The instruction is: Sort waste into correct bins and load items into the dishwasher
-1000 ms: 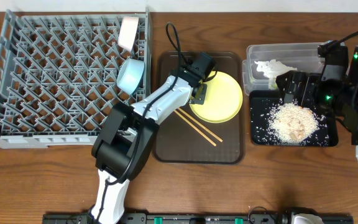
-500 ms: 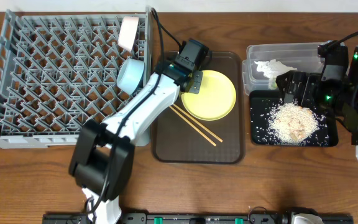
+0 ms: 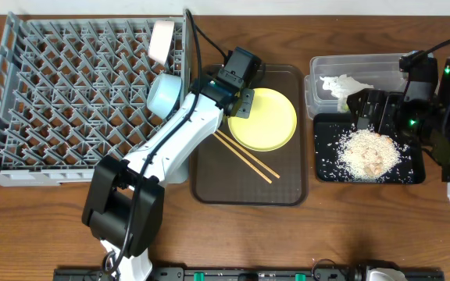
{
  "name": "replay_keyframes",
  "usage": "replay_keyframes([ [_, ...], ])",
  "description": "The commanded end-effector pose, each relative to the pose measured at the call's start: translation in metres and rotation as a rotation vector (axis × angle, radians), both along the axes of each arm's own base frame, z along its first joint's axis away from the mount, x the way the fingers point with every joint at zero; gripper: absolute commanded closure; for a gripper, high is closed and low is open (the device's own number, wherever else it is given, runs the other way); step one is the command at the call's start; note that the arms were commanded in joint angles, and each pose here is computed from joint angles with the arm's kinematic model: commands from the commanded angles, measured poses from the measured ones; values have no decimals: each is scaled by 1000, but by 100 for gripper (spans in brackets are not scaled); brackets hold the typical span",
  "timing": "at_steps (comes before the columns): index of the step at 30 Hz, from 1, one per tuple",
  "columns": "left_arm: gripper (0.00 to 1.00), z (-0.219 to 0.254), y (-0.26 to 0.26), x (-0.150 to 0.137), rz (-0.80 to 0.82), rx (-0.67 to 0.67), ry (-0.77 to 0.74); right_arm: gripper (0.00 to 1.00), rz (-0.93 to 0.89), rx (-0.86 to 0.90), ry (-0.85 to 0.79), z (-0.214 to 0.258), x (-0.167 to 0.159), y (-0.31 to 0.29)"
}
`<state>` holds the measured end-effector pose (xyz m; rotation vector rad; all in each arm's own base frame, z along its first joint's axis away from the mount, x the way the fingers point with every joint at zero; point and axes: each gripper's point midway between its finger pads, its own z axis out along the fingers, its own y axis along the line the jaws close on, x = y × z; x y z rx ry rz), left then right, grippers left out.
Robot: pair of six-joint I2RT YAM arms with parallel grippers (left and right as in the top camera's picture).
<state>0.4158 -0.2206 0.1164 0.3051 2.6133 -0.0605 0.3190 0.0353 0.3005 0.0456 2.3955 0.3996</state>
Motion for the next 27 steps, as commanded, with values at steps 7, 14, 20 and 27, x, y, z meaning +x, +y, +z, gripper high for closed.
replay_keyframes([
  [7,34,6,-18,-8,-45,-100,43,1,-11,3,4,-1,1,-2],
  [14,32,0,-35,-11,-109,-303,156,1,-11,3,4,-1,2,-2],
  [20,32,-8,-17,-2,-84,-434,240,1,-10,4,4,-1,1,-1],
  [27,32,-24,-10,6,-64,-468,276,1,-10,3,3,-1,2,-1],
])
